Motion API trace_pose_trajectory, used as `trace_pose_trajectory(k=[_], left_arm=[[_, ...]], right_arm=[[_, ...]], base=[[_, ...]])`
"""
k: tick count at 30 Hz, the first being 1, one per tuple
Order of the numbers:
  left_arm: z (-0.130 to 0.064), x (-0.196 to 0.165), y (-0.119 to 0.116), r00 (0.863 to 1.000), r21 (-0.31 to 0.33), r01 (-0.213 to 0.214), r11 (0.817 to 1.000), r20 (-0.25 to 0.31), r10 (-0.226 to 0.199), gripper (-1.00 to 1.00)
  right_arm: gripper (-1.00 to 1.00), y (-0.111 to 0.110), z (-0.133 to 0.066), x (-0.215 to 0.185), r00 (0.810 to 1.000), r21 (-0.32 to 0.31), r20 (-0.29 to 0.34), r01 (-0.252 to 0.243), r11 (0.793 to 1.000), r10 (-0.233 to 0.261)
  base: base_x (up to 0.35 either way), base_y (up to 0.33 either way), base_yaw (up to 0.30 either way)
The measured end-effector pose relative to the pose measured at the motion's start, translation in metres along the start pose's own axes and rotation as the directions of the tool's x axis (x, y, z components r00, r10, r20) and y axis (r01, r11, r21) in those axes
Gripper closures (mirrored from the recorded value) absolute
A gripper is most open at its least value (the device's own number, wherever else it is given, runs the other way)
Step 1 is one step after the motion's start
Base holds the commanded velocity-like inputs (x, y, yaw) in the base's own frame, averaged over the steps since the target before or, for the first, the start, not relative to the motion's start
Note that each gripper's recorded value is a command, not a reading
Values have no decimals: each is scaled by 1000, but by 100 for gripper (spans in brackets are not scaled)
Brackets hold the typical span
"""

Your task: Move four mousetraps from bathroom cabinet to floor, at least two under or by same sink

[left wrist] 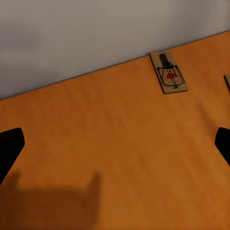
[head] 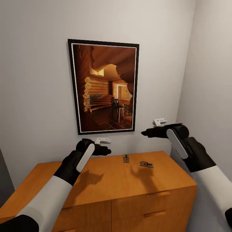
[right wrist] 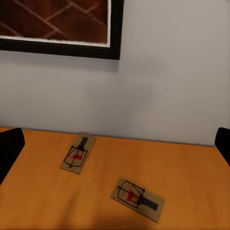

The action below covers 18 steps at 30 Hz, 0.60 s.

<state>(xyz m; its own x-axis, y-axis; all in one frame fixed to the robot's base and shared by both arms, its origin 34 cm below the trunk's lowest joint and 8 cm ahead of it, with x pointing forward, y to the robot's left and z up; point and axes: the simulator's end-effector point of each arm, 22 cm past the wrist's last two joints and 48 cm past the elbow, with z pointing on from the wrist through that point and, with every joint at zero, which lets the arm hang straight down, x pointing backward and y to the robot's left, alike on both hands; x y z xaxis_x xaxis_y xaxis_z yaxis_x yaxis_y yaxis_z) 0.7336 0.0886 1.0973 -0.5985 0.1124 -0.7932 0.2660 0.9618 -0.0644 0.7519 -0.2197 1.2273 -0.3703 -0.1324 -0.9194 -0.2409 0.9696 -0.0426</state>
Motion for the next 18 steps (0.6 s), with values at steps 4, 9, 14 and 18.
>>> trace_pose_trajectory(k=[4,9,14,18], left_arm=[[0,0,0,1000,-1,0,1000,0,0,-100],[0,0,0,1000,0,1,1000,1,-1,-100],[-1,-1,2,1000,-3,1,1000,3,0,-100],[-1,-2,2,1000,-7,-3,1000,7,3,-100]], right_arm=[[-100,-1,-6,0,1000,-18,4,11,1000,-11],[-100,-3,-9,0,1000,-23,5,17,1000,-17],[-100,-7,-11,1,1000,-18,4,21,1000,-21],[-100,-11,-12,1,1000,-10,4,23,1000,-23]], base=[[0,0,0],[0,0,0],[0,0,0],[0,0,0]])
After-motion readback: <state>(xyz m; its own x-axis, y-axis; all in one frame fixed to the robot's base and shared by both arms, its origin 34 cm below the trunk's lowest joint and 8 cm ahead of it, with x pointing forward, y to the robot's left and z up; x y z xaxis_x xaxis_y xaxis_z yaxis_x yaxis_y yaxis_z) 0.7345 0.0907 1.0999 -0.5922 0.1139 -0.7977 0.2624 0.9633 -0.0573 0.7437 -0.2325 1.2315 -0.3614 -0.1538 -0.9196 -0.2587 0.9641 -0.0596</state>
